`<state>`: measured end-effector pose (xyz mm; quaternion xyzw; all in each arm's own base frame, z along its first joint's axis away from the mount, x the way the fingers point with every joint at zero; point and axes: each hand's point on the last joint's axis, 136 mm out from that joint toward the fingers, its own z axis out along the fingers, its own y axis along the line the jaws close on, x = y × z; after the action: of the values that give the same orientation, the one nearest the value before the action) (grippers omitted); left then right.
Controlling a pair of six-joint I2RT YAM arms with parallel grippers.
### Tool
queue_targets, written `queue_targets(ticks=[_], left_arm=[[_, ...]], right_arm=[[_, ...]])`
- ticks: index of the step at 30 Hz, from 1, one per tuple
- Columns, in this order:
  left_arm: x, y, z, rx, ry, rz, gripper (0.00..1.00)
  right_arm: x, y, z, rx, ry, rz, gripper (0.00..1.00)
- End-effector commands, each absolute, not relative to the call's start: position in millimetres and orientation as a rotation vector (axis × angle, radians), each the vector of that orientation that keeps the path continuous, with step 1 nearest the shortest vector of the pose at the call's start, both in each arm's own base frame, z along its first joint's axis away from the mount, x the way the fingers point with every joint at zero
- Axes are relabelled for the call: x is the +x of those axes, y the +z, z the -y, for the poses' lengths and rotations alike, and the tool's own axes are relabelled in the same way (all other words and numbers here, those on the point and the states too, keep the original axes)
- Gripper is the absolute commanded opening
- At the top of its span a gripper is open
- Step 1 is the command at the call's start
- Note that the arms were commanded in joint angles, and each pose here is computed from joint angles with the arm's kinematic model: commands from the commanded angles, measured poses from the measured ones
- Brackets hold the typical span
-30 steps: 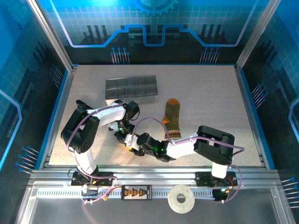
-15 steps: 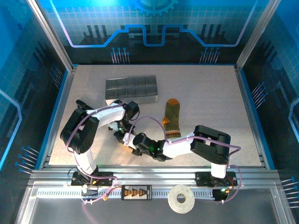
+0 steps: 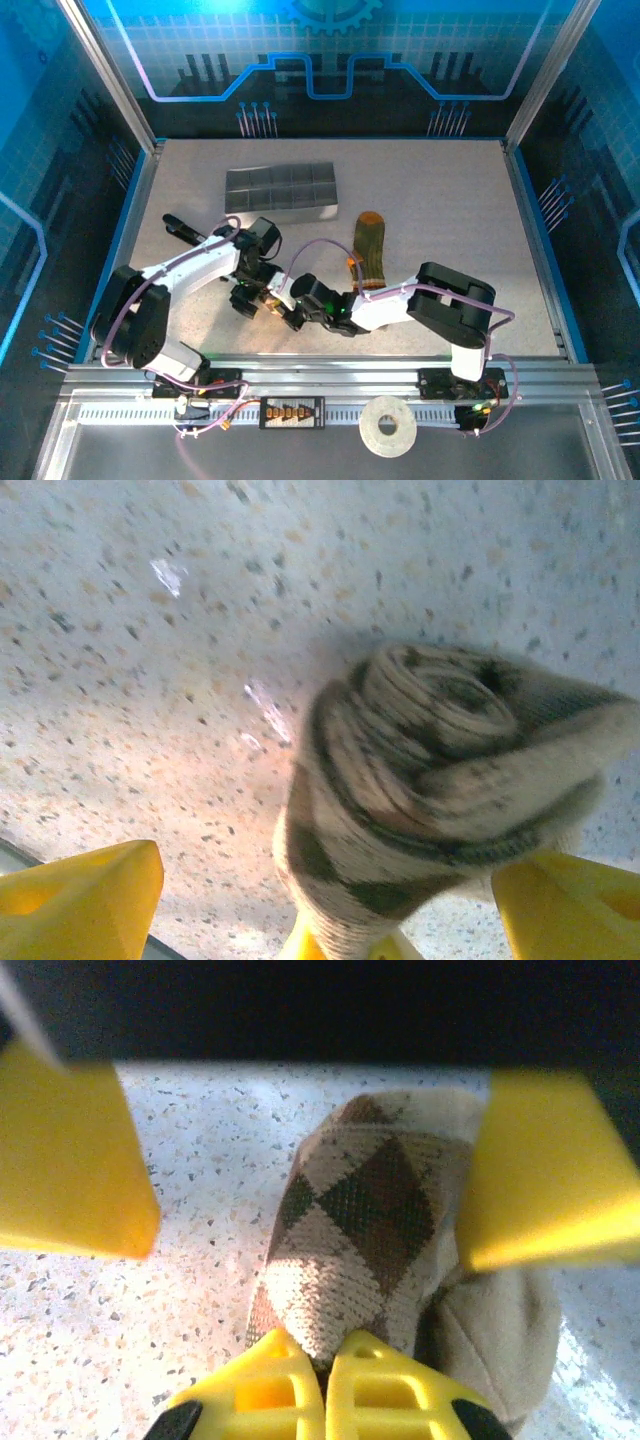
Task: Roll the socks
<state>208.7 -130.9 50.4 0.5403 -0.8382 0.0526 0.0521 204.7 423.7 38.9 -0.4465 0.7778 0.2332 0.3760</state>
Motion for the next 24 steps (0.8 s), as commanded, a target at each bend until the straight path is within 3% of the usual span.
queue_targets(ticks=[1, 8, 16, 24], left_arm=[[211.1, 72.2, 134.0, 1.632, 0.306, 2.558, 0.87], [211.1, 85.1, 119.8, 1.622, 0.41, 2.636, 0.86], [205.9, 66.0, 119.6, 1.486, 0.483, 2.74, 0.7], [224.8, 47.3, 127.1, 1.438, 0.568, 2.808, 0.7]], right_arm=[[169.2, -68.9, -340.0, -1.234, 0.415, -2.458, 0.0], [174.8, -75.3, -332.9, -1.138, 0.476, -2.58, 0.0], [178.4, -81.7, -324.8, -0.991, 0.579, -2.712, 0.0], [186.4, -81.7, -326.5, -0.871, 0.673, -2.816, 0.0]])
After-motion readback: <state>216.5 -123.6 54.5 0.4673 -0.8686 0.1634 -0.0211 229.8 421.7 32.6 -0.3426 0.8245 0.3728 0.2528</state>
